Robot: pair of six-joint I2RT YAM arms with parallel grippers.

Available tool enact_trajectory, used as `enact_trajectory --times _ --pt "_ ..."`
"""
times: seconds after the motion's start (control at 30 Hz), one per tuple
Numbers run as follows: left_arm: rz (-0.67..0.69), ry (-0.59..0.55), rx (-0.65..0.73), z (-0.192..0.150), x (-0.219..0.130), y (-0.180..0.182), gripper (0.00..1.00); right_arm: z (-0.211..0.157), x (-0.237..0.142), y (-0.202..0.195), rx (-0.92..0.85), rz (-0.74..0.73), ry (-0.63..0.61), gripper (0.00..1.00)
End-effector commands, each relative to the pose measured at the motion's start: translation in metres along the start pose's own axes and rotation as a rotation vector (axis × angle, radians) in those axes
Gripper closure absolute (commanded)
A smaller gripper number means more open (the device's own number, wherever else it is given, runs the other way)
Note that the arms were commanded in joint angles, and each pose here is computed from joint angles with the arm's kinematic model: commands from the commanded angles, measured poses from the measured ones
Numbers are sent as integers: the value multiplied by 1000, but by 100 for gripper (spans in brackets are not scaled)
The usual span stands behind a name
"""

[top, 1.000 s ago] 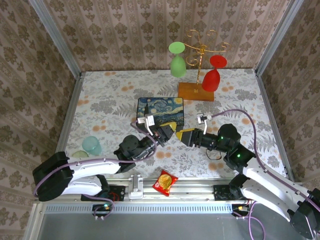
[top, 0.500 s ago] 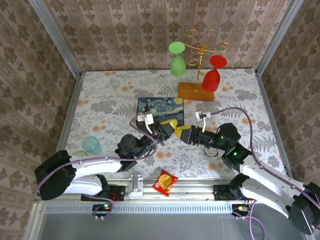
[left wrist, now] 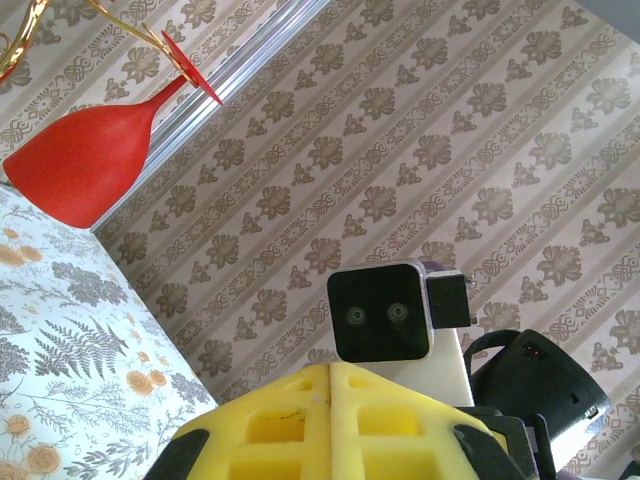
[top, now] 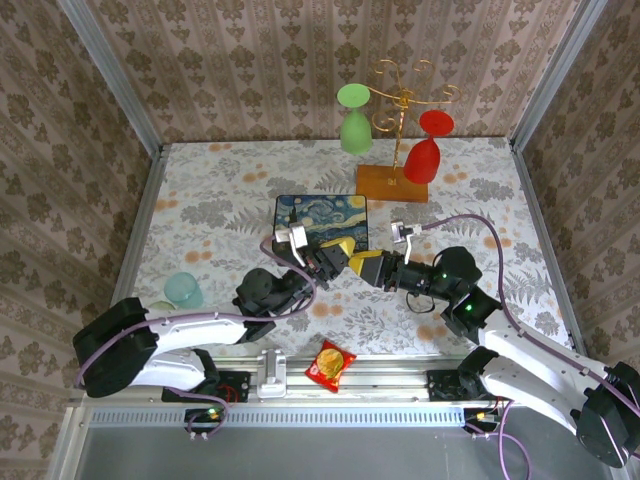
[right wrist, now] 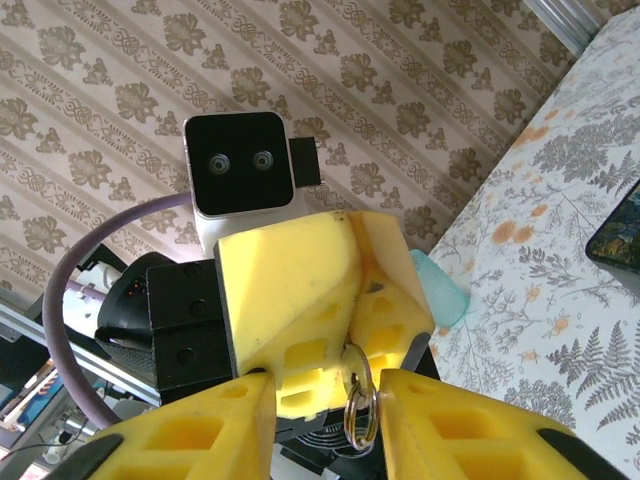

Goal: Unlock the padlock with the key

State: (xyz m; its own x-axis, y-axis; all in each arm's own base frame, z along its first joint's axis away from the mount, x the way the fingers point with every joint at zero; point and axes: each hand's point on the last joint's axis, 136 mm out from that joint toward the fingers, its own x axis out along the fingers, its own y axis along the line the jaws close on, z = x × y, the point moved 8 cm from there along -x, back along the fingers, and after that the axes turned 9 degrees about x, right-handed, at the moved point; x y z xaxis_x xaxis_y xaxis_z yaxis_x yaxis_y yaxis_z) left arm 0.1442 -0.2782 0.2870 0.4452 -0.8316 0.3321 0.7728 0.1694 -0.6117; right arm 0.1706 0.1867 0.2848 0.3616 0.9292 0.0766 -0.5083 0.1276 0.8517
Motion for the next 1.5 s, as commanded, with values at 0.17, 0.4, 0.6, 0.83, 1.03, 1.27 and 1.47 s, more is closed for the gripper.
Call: enact_trajectory --times 0.17,0.4,0.6,0.83,1.03,1.27,1.47 --pt "-54 -31 -25 7 2 -8 100 1 2 4 -44 44 -5 80" --pt "-48 -28 -39 5 0 -6 100 -1 0 2 -45 30 -20 99" --pt "-7 -44 -18 8 -8 3 63 -5 -6 -6 -46 -34 -28 100" --pt "270 24 74 37 -36 35 0 -15 -17 -35 -6 -237 -38 100" --pt "589 440 222 6 -71 75 0 -22 -23 -69 43 -511 -17 100" --pt "482 601 164 -35 -84 107 9 -29 -26 -85 56 -568 -12 100" --pt "490 679 231 -47 -71 136 12 -35 -28 -92 65 -580 -4 100"
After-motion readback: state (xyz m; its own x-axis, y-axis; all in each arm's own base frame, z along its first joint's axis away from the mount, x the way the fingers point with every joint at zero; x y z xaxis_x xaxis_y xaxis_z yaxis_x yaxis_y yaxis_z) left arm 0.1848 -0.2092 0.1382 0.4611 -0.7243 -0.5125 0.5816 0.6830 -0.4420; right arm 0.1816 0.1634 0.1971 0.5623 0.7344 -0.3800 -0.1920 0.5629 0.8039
